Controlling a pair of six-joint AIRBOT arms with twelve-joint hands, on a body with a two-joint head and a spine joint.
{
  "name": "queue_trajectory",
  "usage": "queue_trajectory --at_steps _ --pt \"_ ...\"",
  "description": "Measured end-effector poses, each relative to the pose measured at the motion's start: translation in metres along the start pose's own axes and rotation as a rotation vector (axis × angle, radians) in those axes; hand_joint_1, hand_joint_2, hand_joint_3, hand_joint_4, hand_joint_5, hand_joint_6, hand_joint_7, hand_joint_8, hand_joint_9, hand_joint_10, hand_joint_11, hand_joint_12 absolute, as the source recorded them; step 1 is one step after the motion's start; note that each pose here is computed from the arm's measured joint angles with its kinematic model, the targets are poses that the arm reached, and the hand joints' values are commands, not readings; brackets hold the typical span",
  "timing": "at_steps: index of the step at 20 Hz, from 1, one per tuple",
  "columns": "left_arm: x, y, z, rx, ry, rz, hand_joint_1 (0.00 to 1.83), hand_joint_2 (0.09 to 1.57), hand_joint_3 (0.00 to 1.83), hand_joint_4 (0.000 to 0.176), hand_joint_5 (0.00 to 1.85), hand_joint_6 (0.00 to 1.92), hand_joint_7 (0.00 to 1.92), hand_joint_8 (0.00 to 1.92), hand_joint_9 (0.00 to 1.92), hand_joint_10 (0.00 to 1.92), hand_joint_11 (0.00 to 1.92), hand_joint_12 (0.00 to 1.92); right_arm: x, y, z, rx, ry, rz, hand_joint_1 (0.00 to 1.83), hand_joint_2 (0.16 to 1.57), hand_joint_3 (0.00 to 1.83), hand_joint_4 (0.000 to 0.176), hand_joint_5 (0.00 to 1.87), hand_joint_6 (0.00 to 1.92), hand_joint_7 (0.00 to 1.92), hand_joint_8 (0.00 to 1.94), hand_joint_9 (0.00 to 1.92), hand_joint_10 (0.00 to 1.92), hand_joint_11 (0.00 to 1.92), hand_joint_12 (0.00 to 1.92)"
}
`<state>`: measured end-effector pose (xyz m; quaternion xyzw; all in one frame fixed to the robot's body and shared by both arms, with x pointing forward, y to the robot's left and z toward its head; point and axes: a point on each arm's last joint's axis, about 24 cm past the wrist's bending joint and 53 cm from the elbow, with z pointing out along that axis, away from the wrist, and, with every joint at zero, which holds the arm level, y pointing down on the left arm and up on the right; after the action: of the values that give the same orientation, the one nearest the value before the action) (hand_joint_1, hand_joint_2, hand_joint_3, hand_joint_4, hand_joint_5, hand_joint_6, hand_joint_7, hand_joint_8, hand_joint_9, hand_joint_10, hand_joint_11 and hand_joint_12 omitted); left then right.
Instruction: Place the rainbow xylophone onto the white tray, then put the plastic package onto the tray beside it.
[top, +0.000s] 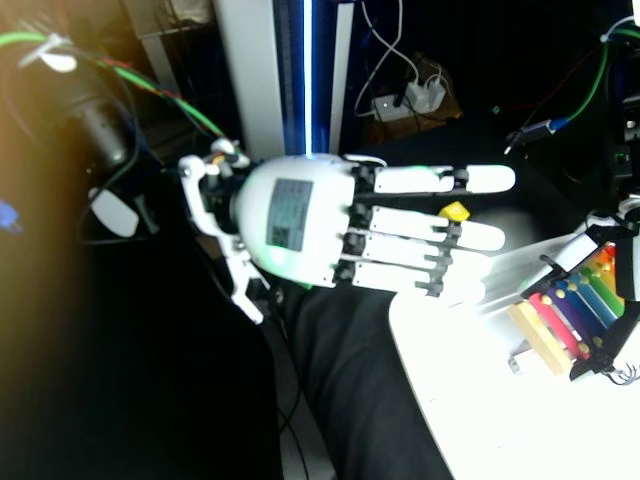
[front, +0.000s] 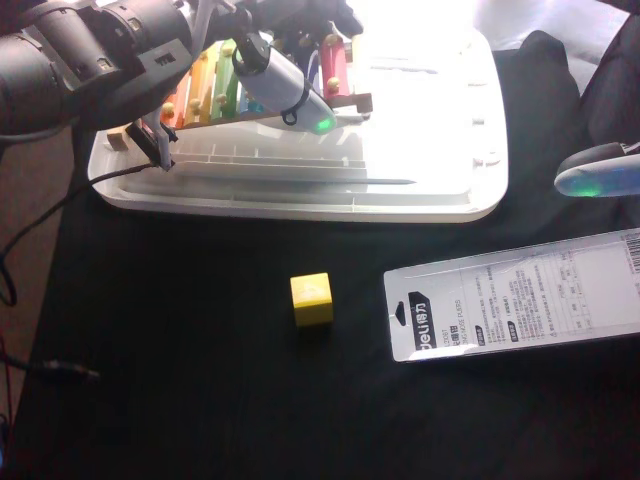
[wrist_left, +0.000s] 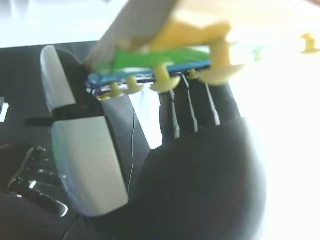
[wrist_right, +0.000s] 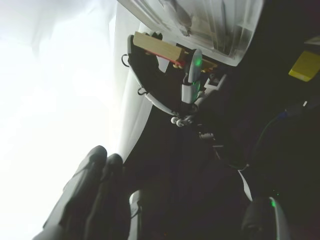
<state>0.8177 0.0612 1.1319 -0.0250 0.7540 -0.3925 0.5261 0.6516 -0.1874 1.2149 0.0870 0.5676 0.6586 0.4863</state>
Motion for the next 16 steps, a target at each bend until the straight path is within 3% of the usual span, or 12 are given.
queue_trajectory --at_steps 2,3,5,6,8,9,10,11,12,14,15,16 --pt "0.001 0.0 0.001 -0.001 0.001 -0.005 1.39 1.06 0.0 0.0 0.64 0.01 0.75 0.02 0.75 0.19 0.39 0.98 0.0 0.0 0.0 0.0 0.0 0.0 0.9 0.68 0.0 0.176 0.1 0.0 0.22 0.01 0.29 0.0 0.21 0.0" --pt "0.003 -0.002 0.003 0.002 0.004 -0.007 1.34 1.06 0.0 0.0 0.54 0.0 0.69 0.0 0.7 0.03 0.36 0.76 0.0 0.0 0.0 -0.001 0.001 0.0 0.9 0.68 0.0 0.176 0.1 0.0 0.21 0.0 0.29 0.0 0.22 0.0" --pt "0.006 -0.005 0.004 0.007 0.008 -0.004 1.29 1.04 0.0 0.0 0.48 0.0 0.65 0.0 0.68 0.01 0.38 0.68 0.001 0.0 0.0 -0.001 0.002 -0.001 0.9 0.68 0.0 0.176 0.11 0.0 0.22 0.0 0.28 0.0 0.22 0.0" --pt "0.007 -0.006 0.004 0.01 0.009 -0.005 1.13 0.99 0.0 0.0 0.35 0.0 0.54 0.0 0.55 0.0 0.21 0.66 0.001 0.0 0.0 -0.001 0.002 -0.001 0.9 0.69 0.0 0.176 0.11 0.0 0.23 0.01 0.29 0.0 0.22 0.01" --pt "0.007 -0.005 0.004 0.009 0.009 -0.002 1.11 0.97 0.0 0.0 0.3 0.0 0.49 0.0 0.48 0.0 0.14 0.71 0.001 0.0 0.0 -0.001 0.002 -0.001 0.91 0.68 0.0 0.176 0.11 0.0 0.23 0.01 0.29 0.0 0.23 0.01" --pt "0.007 -0.006 0.004 0.009 0.009 -0.002 1.11 0.89 0.0 0.017 0.11 0.0 0.33 0.0 0.32 0.0 0.13 0.45 0.001 0.0 0.0 -0.001 0.002 -0.001 0.94 0.69 0.0 0.176 0.11 0.0 0.23 0.0 0.3 0.01 0.24 0.01" --pt "0.007 -0.006 0.004 0.01 0.009 -0.003 1.11 0.89 0.0 0.017 0.11 0.0 0.33 0.0 0.32 0.0 0.13 0.45 0.001 0.0 0.0 -0.001 0.002 -0.001 0.94 0.69 0.0 0.176 0.11 0.0 0.23 0.0 0.3 0.01 0.24 0.01" --pt "0.007 -0.006 0.004 0.011 0.01 -0.002 1.11 0.87 0.0 0.039 0.06 0.0 0.29 0.0 0.27 0.0 0.14 0.36 0.001 0.0 0.0 -0.001 0.002 -0.001 0.94 0.69 0.0 0.176 0.11 0.0 0.23 0.0 0.3 0.0 0.24 0.01" --pt "0.009 -0.008 0.004 0.015 0.013 -0.003 1.0 0.76 0.0 0.091 0.0 0.0 0.17 0.0 0.18 0.0 0.07 0.24 0.001 0.0 0.0 -0.001 0.002 -0.001 0.93 0.69 0.0 0.176 0.11 0.0 0.25 0.01 0.27 0.0 0.24 0.01" --pt "0.009 -0.011 0.002 0.027 0.018 0.008 0.97 0.74 0.0 0.098 0.0 0.0 0.14 0.0 0.17 0.0 0.07 0.24 0.001 0.0 0.0 -0.001 0.002 -0.001 0.94 0.69 0.0 0.176 0.11 0.0 0.26 0.01 0.26 0.0 0.24 0.01" --pt "0.009 -0.014 0.002 0.031 0.019 0.009 0.92 0.73 0.0 0.168 0.0 0.0 0.08 0.0 0.11 0.0 0.02 0.22 0.0 0.0 0.0 0.0 0.002 -0.001 0.93 0.69 0.0 0.176 0.09 0.0 0.25 0.01 0.26 0.0 0.24 0.01" --pt "0.008 -0.016 0.0 0.037 0.019 0.011 0.88 0.71 0.0 0.174 0.0 0.0 0.08 0.0 0.1 0.0 0.02 0.22 0.0 0.0 0.0 -0.001 0.003 -0.001 0.93 0.7 0.0 0.176 0.09 0.0 0.26 0.01 0.27 0.0 0.25 0.01"
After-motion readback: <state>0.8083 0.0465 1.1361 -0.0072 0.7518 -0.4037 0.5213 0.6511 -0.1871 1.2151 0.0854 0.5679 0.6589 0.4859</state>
